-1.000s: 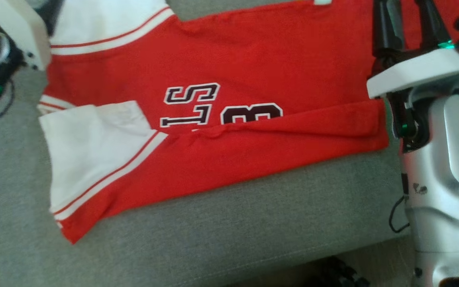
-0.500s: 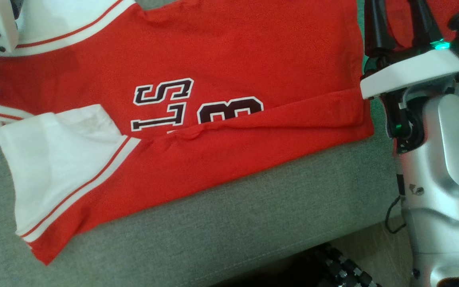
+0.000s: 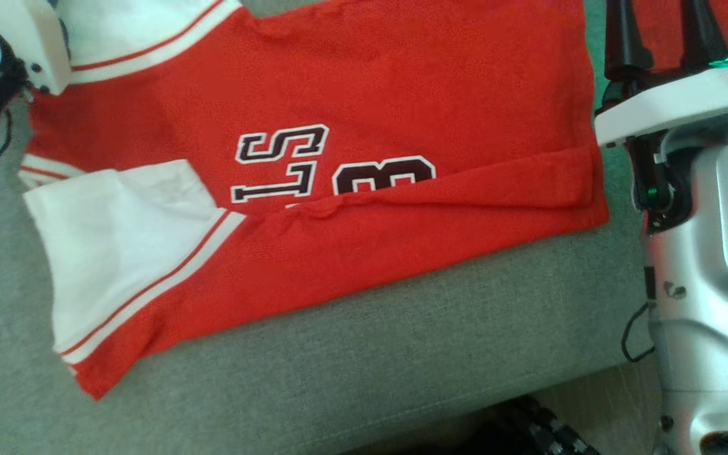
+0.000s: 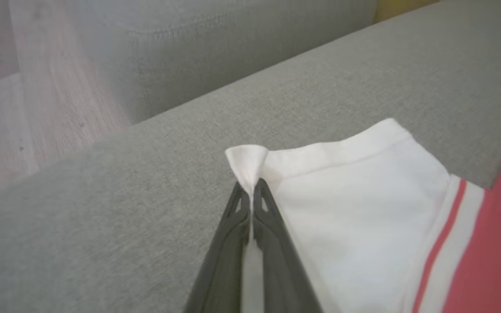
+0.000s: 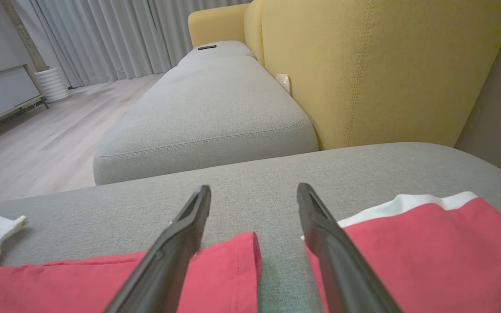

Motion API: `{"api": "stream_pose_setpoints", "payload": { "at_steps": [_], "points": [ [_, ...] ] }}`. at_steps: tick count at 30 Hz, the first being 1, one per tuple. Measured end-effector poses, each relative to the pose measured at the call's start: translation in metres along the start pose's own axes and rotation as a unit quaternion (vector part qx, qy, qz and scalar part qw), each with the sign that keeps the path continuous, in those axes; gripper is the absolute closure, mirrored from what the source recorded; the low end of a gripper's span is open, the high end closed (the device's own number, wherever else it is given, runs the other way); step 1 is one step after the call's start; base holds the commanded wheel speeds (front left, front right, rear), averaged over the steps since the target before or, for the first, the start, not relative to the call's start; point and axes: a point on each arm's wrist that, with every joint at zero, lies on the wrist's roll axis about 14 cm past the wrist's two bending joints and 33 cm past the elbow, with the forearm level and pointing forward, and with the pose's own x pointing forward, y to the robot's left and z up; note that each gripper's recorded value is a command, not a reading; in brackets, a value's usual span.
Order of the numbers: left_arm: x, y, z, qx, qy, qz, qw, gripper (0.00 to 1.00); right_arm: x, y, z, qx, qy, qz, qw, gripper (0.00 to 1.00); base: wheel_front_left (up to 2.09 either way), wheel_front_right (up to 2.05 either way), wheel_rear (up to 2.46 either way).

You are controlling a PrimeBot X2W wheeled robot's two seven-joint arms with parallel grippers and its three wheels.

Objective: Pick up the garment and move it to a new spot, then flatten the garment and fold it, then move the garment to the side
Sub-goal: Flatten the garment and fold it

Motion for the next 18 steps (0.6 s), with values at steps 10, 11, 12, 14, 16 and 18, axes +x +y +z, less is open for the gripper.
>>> {"api": "stream_pose_setpoints", "payload": {
  "at_steps": [10, 11, 12, 14, 16, 18],
  "points": [
    [-0.056, -0.015, 0.046, 0.025, -0.106, 0.003, 0.994, 1.0, 0.005, 0.011, 0.007, -0.027, 0.035, 0.019, 0.999, 0.0, 0.0, 0.0, 0.0],
    [-0.063, -0.017, 0.047, 0.027, -0.111, 0.002, 0.993, 1.0, 0.006, 0.011, 0.004, -0.034, 0.047, 0.022, 0.998, 0.0, 0.0, 0.0, 0.0],
    [-0.069, -0.018, 0.047, 0.028, -0.114, 0.003, 0.993, 1.0, 0.007, 0.011, 0.0, -0.041, 0.059, 0.025, 0.997, 0.0, 0.0, 0.0, 0.0],
    [-0.082, -0.021, 0.045, 0.033, -0.117, 0.001, 0.993, 1.0, 0.01, 0.012, -0.009, -0.053, 0.084, 0.032, 0.995, 0.0, 0.0, 0.0, 0.0],
    [-0.094, -0.024, 0.044, 0.033, -0.123, 0.0, 0.992, 1.0, 0.013, 0.014, -0.02, -0.065, 0.112, 0.039, 0.991, 0.0, 0.0, 0.0, 0.0],
    [-0.103, -0.028, 0.042, 0.036, -0.124, -0.005, 0.992, 1.0, 0.018, 0.017, -0.028, -0.07, 0.136, 0.045, 0.987, 0.0, 0.0, 0.0, 0.0]
  ]
}}
